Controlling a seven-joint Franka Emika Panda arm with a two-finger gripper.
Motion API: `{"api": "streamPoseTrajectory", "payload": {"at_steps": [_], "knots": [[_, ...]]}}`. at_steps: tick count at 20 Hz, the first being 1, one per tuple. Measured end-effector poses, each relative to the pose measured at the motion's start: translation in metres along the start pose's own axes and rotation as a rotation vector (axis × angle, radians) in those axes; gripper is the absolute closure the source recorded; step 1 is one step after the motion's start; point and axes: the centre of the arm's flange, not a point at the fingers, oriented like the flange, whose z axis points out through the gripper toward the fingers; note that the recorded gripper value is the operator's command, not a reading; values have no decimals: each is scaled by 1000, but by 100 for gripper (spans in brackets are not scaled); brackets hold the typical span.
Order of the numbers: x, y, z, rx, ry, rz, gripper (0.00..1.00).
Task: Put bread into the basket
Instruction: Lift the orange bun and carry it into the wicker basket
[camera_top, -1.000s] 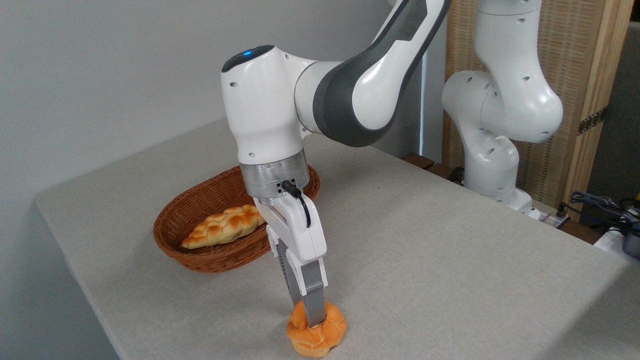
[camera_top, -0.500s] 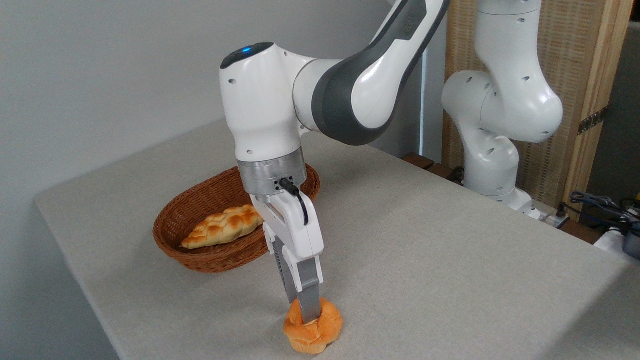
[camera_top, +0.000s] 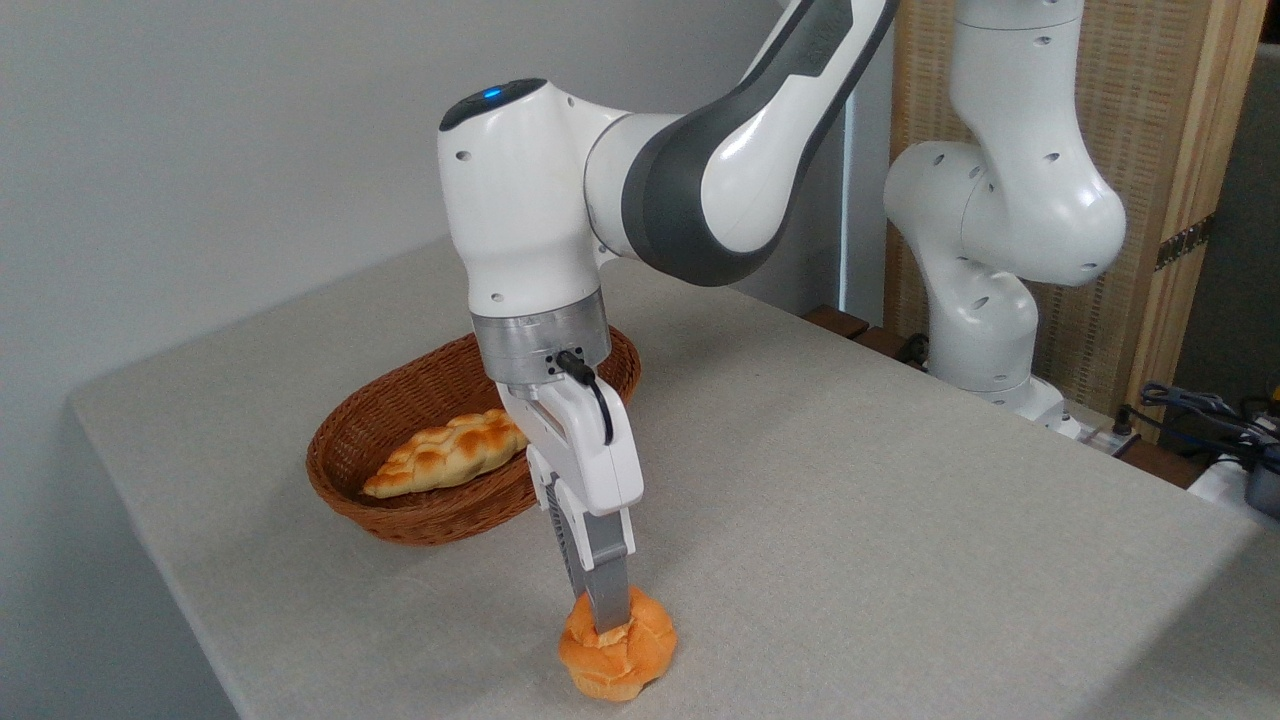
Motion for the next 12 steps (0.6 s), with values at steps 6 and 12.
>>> {"api": "streamPoseTrajectory", "payload": {"at_steps": [6,12], "knots": [[6,-11,-47,-24,-33,-2,66],[11,-13,-66,-44,-25,-11,66]]}}
